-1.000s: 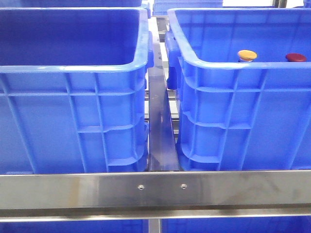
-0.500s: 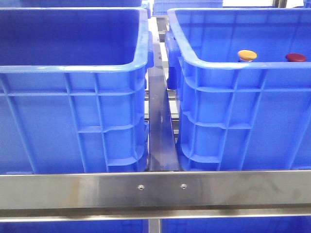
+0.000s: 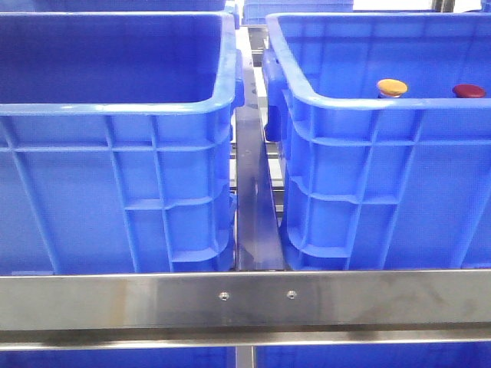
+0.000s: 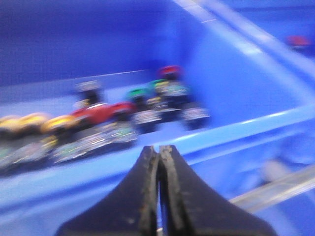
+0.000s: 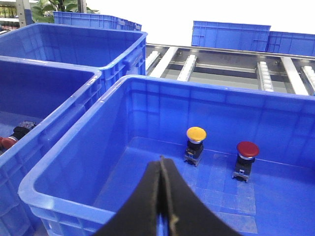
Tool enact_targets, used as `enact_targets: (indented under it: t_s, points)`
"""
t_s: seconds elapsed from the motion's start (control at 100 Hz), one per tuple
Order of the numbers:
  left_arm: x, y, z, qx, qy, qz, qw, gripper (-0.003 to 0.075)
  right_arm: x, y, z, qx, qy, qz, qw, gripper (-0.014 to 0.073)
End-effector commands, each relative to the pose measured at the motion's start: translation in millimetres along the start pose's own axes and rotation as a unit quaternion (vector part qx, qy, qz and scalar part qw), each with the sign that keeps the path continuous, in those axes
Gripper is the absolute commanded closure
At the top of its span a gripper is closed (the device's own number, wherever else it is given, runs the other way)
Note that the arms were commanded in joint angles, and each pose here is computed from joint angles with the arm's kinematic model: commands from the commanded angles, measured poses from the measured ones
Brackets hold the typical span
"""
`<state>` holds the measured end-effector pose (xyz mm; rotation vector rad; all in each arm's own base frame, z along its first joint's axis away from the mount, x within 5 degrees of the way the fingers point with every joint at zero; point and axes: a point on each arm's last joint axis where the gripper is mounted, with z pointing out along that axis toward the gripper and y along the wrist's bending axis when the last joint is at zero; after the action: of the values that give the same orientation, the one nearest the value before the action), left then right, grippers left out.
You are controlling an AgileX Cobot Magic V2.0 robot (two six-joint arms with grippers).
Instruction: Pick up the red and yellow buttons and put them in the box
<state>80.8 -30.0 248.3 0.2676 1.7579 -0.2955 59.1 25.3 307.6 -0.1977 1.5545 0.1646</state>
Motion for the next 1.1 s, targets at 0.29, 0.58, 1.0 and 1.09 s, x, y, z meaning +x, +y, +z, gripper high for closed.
enact_targets:
  t_s: [0.29,0.58,1.0,1.09]
  points:
    - [44.9,20.4,-21.1,-0.152,-0.133,0.031,0.979,0.0740,-10.0,-2.0,-0.3,0.010,-0.021,0.007,1.000,0.0659]
    - [55.2,23.0,-23.8,-0.183,-0.134,0.034,0.973,0.0740,-10.0,-2.0,-0.3,0.010,-0.021,0.007,1.000,0.0659]
    - [55.3,24.1,-24.1,-0.193,-0.133,0.035,0.972,0.0740,-10.1,-2.1,-0.3,0.011,-0.022,0.007,1.000,0.0659]
    - [55.3,24.1,-24.1,-0.193,-0.133,0.035,0.972,0.0740,-10.1,-2.1,-0.3,0.011,-0.022,0.007,1.000,0.0659]
